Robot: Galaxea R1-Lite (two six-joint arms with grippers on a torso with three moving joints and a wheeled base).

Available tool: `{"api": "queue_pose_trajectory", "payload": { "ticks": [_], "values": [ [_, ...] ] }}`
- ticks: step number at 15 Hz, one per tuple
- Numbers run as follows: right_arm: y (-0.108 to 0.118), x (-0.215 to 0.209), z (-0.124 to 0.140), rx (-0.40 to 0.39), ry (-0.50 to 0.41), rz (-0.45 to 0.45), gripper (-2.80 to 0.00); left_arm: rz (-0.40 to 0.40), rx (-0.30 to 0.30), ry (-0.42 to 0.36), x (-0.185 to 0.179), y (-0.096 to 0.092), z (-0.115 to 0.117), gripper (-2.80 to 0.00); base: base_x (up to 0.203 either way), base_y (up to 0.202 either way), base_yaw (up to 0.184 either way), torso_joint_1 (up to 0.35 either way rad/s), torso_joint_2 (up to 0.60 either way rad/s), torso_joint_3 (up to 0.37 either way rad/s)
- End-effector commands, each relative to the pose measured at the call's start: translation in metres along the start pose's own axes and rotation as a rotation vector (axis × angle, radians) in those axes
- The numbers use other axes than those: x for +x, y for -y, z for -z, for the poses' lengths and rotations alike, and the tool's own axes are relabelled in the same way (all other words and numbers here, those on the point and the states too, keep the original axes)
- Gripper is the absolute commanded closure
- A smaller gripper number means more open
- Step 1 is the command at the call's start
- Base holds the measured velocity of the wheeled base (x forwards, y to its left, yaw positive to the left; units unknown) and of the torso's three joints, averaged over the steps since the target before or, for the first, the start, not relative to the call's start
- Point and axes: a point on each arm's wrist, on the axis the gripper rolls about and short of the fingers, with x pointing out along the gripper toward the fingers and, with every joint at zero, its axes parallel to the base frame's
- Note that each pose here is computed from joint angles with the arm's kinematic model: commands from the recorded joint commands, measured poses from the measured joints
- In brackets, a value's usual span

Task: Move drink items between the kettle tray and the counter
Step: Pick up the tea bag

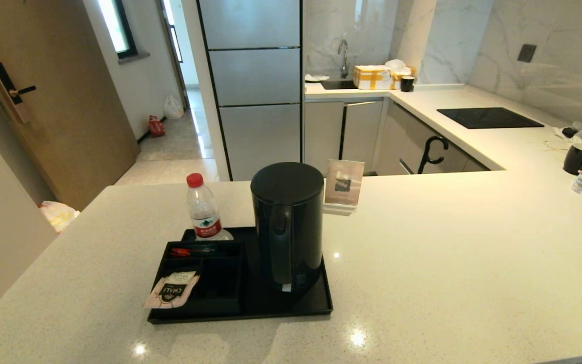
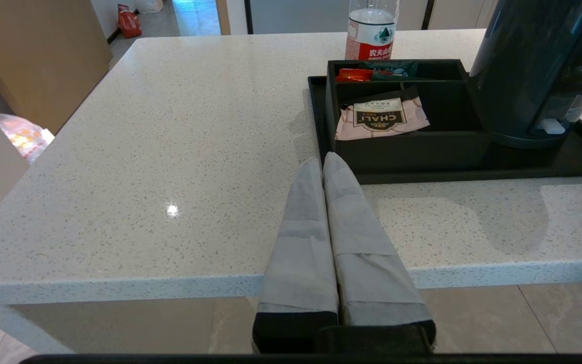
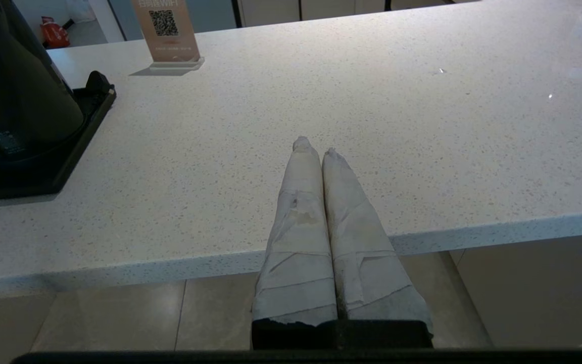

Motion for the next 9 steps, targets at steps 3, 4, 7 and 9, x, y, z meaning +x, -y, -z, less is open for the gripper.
{"api": "queue_pose_trajectory", "payload": {
  "ticks": [3, 4, 7, 9],
  "values": [
    [0.0000, 0.0002, 0.0004, 0.001, -0.003, 0.000, 0.00, 0.001, 0.007, -0.001, 0.0000, 0.0000, 0.0000, 0.00, 0.000, 0.000, 0.000, 0.000, 0.00, 0.000],
    [0.0000, 0.0002, 0.0004, 0.000, -0.003, 0.001, 0.00, 0.001, 0.010, -0.001, 0.0000, 0.0000, 0.0000, 0.00, 0.000, 0.000, 0.000, 0.000, 0.00, 0.000],
    [0.0000, 0.0002, 0.0004, 0.001, -0.003, 0.000, 0.00, 0.001, 0.013, -0.004, 0.0001, 0.0000, 0.0004, 0.00, 0.000, 0.000, 0.000, 0.000, 0.00, 0.000],
    [0.0000, 0.0002, 0.0004, 0.001, -0.003, 0.001, 0.00, 0.001, 0.026, -0.004, -0.0001, 0.0000, 0.0001, 0.00, 0.000, 0.000, 0.000, 0.000, 0.00, 0.000]
  ]
}}
